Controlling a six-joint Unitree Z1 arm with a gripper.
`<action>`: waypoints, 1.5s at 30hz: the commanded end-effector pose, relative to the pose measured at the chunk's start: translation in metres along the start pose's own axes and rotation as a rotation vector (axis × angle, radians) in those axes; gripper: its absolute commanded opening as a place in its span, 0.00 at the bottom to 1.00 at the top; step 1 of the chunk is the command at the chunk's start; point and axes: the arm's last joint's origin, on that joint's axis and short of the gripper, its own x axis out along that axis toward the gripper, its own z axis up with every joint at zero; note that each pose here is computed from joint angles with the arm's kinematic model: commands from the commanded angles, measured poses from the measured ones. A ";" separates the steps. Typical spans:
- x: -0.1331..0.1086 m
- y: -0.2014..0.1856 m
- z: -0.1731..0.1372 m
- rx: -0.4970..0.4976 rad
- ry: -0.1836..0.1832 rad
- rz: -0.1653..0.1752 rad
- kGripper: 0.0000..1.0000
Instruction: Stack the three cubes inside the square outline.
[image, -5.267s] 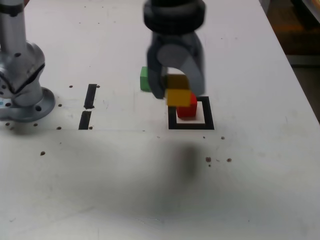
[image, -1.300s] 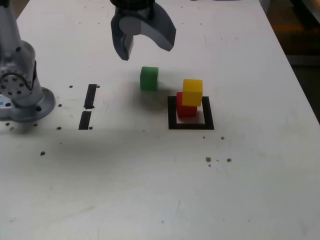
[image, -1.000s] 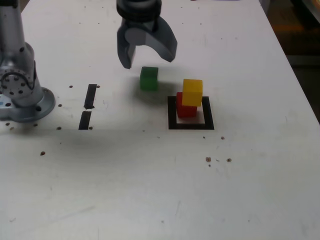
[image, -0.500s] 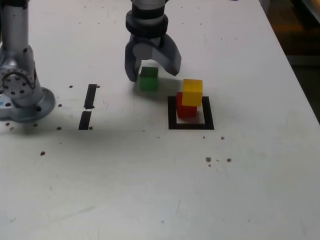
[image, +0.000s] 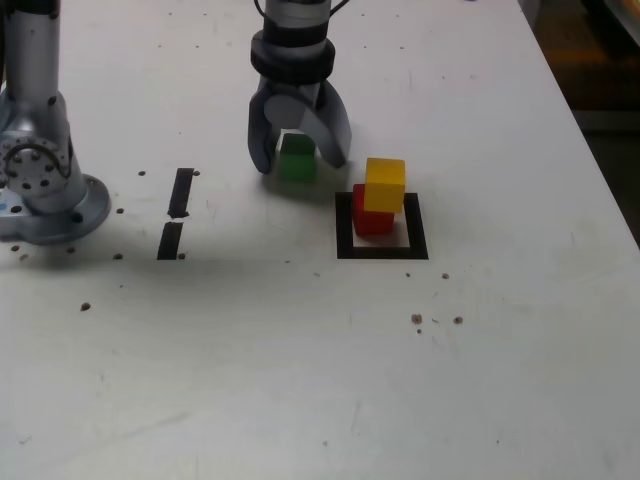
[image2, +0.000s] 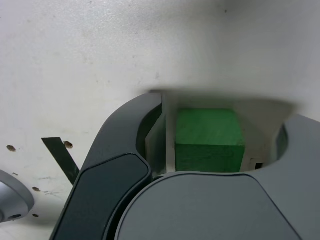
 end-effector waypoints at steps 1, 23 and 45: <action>0.001 0.000 -0.001 0.000 -0.005 0.004 0.58; -0.046 -0.009 -0.016 0.030 -0.026 0.043 0.23; -0.172 -0.076 0.005 0.134 -0.104 0.081 0.23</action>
